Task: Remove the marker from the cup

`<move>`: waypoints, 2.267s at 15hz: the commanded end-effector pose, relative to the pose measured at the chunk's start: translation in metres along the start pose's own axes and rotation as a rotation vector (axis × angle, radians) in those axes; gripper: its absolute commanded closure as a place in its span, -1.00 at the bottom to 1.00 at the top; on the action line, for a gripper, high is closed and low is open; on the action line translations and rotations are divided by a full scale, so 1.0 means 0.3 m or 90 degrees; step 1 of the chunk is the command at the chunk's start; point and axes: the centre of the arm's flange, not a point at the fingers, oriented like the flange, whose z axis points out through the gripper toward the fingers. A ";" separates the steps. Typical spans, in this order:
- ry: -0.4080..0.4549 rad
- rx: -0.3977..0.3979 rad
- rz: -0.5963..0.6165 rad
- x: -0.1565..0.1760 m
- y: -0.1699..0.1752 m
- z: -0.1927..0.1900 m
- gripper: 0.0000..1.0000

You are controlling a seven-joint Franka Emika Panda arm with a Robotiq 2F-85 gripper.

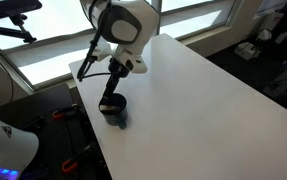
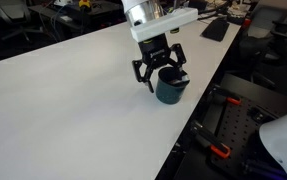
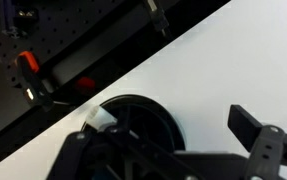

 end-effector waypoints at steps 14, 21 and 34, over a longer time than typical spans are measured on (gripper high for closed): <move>0.027 -0.018 -0.011 -0.013 -0.067 -0.257 -1.00; -0.072 -0.068 0.003 -0.023 -0.002 -0.272 -1.00; -0.032 -0.049 -0.008 -0.082 0.090 -0.288 -1.00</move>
